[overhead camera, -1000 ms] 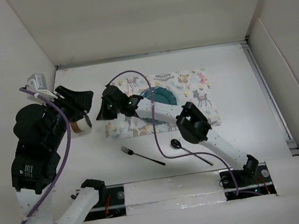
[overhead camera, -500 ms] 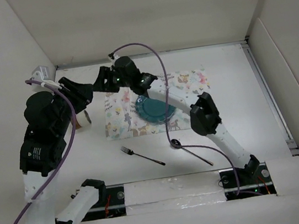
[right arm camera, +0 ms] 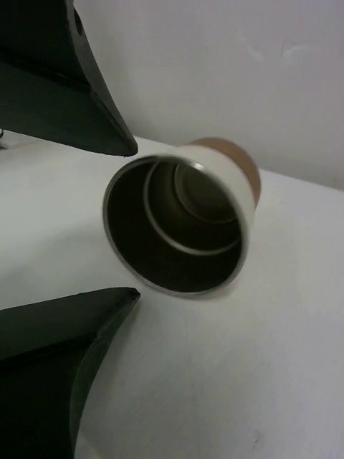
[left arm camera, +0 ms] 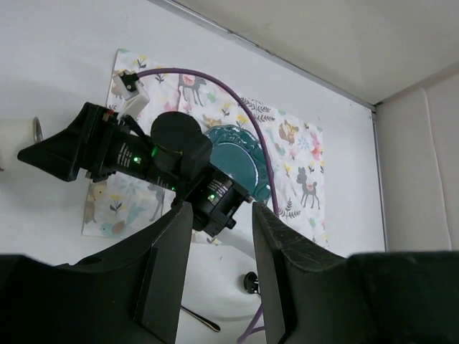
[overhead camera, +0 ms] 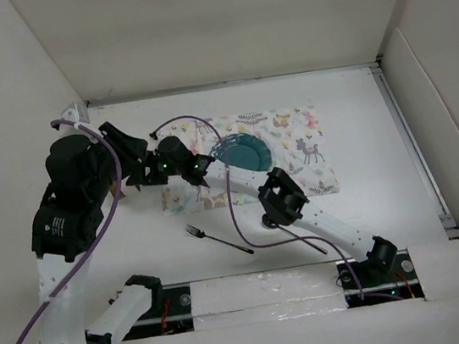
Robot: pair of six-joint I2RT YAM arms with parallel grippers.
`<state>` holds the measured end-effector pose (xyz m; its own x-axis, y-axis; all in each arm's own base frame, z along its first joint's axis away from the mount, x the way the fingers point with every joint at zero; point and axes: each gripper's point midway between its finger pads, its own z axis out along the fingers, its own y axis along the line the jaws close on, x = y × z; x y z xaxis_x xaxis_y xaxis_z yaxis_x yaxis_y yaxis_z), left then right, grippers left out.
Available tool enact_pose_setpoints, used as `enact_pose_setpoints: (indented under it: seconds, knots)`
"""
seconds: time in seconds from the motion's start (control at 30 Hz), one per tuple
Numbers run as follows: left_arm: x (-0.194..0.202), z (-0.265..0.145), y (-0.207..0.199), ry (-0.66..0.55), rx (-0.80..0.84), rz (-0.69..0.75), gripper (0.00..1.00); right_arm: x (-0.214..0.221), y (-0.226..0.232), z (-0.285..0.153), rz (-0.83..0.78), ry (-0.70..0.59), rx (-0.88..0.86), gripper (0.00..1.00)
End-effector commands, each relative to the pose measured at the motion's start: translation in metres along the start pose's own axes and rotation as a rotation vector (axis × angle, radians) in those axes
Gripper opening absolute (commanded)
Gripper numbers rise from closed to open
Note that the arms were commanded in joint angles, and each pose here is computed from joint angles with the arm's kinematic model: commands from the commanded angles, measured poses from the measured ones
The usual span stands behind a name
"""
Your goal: Set the dinner table for one person
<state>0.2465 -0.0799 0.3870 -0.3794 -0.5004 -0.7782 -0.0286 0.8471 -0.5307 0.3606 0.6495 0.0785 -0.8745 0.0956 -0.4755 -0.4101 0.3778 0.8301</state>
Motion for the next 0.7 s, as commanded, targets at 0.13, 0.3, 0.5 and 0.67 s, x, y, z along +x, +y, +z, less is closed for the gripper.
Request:
enact_pose_setpoints:
  seconds: [0.13, 0.3, 0.5, 0.67]
  knots:
    - [0.013, 0.001, 0.0, 0.037, 0.024, 0.038, 0.35, -0.037, 0.059, 0.001, -0.006, -0.164, -0.171, 0.69]
    - [0.013, 0.0, 0.004, 0.028, 0.011, 0.048, 0.35, -0.028, 0.064, 0.005, 0.043, -0.155, -0.212, 0.62]
    - [0.011, -0.005, 0.011, 0.01, -0.017, 0.055, 0.35, -0.014, 0.066, 0.009, 0.107, -0.118, -0.244, 0.56]
    - [0.012, -0.006, 0.013, 0.006, -0.021, 0.053, 0.35, -0.016, 0.071, 0.004, 0.11, -0.115, -0.245, 0.19]
